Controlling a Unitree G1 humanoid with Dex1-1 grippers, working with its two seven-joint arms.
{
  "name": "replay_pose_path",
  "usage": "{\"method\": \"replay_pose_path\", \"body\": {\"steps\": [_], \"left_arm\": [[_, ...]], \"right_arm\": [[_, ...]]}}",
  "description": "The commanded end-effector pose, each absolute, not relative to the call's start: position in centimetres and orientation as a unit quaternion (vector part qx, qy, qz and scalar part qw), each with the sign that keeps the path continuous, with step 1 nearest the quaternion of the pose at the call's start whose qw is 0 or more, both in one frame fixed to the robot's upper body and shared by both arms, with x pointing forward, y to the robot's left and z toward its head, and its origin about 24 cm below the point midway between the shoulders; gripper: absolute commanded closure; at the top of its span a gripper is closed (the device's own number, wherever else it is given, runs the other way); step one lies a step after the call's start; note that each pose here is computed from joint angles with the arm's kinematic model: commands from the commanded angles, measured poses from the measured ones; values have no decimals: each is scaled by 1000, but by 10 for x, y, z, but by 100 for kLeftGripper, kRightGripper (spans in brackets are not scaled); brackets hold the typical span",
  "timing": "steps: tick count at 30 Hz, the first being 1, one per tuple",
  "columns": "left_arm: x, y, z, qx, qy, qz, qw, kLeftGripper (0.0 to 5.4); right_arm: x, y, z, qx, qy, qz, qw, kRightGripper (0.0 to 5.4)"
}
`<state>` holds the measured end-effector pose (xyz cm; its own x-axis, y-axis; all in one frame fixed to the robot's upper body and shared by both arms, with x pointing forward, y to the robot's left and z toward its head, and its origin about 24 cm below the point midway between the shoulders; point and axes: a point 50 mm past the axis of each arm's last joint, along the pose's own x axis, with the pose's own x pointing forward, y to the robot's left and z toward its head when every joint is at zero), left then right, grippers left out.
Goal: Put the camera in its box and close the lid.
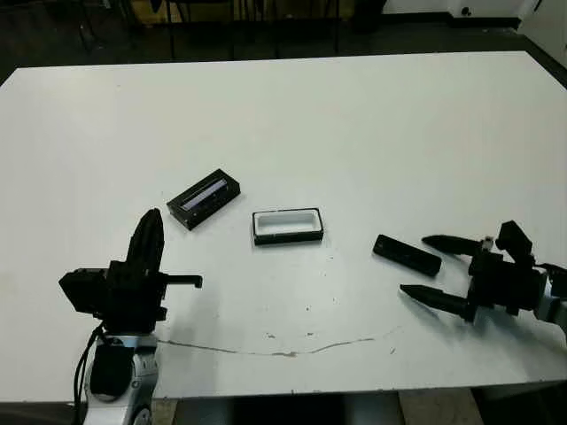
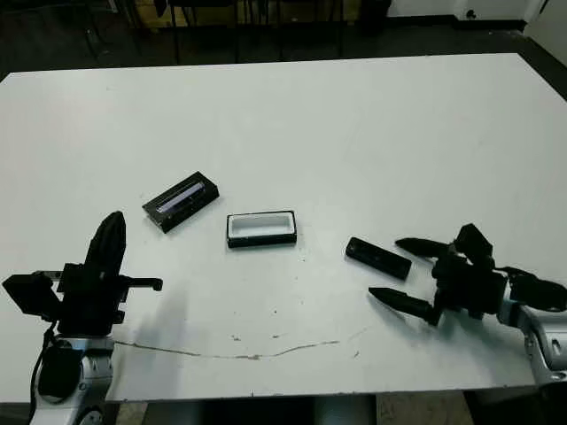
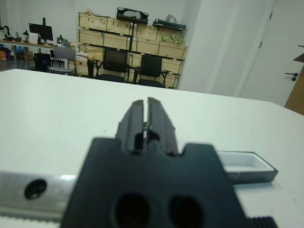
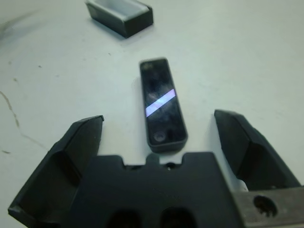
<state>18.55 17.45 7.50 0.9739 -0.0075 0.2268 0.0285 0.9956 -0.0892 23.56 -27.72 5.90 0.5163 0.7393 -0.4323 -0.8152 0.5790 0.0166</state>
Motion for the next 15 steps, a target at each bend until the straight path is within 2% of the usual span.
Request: {"method": "replay_pose_path", "body": {"steps": [1,5,10,15], "left_arm": [[176,179,63,-40,-80,1,996,540],[176,178,63,-43,-79,4,996,540],[176,178,63,-46,-78,6,996,540],[176,178,64,-40,-78,6,996,540]], "right_arm": [[231,-275,47,-90,224,440,865,1],[228,-271,48,-99,215,415,879,32],[228,-270,42,-93,195,386,897,120],[232,-277,36,-100,190,390,895,211]]}}
